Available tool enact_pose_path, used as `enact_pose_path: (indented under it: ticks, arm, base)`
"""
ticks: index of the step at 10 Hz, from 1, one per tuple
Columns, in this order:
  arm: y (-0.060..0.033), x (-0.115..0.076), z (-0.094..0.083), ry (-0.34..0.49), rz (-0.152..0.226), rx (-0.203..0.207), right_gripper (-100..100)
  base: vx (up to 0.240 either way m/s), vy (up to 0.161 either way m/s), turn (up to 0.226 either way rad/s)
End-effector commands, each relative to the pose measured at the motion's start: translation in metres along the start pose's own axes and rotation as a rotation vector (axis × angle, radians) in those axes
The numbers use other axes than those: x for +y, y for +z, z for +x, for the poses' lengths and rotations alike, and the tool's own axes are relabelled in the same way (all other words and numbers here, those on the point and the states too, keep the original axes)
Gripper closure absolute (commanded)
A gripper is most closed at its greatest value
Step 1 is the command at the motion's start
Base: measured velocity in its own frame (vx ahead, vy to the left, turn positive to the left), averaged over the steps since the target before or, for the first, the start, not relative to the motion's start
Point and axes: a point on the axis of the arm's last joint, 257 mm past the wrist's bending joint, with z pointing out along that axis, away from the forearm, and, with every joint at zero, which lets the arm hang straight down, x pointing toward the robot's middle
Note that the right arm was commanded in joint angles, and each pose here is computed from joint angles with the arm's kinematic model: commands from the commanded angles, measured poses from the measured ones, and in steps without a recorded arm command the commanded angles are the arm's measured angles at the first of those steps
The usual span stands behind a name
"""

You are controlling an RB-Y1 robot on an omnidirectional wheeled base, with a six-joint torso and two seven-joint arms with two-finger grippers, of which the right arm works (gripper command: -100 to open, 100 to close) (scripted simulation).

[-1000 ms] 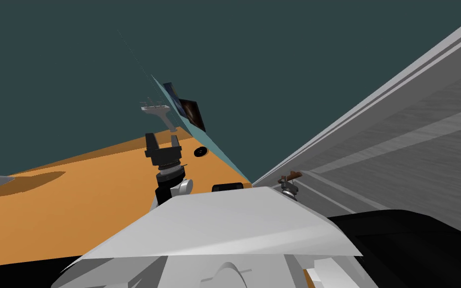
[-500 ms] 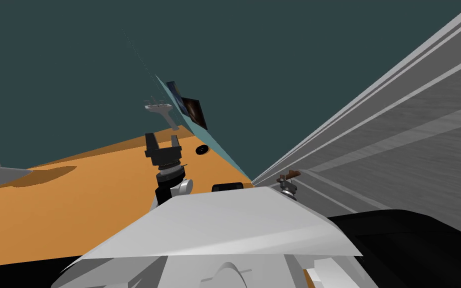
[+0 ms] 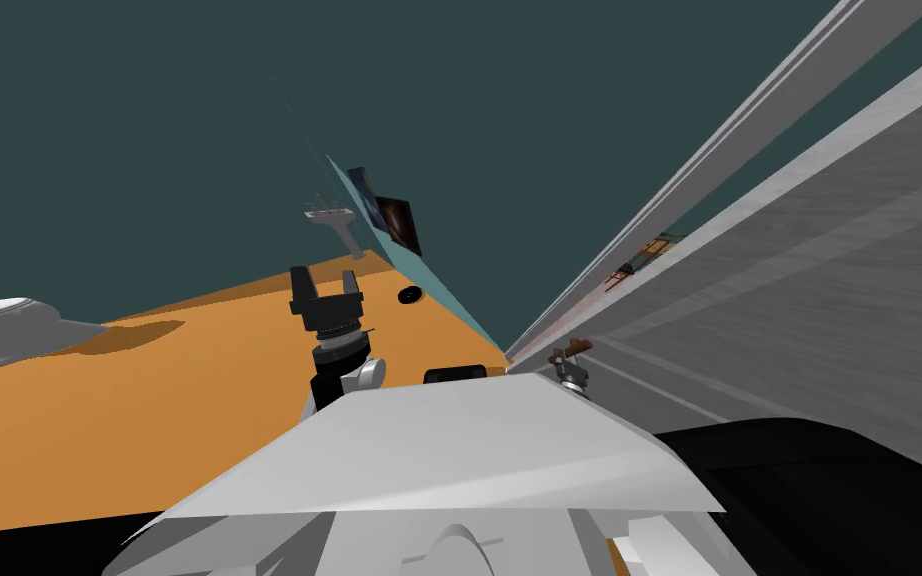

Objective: Pull the door open

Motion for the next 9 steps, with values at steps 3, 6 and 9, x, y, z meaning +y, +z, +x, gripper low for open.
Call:
enact_pose_path:
  ticks: [3,6,9]
  arm:
    - [-0.007,-0.015,-0.002,0.001,0.054,-0.003,100]
    - [-0.0173,-0.034,-0.001,0.001,0.131,-0.002,100]
    - [-0.0213,-0.039,0.0,0.002,0.158,-0.003,100]
  base:
    - [-0.174,0.017,0.044]
    - [-0.253,0.038,0.054]
    - [-0.196,0.021,0.034]
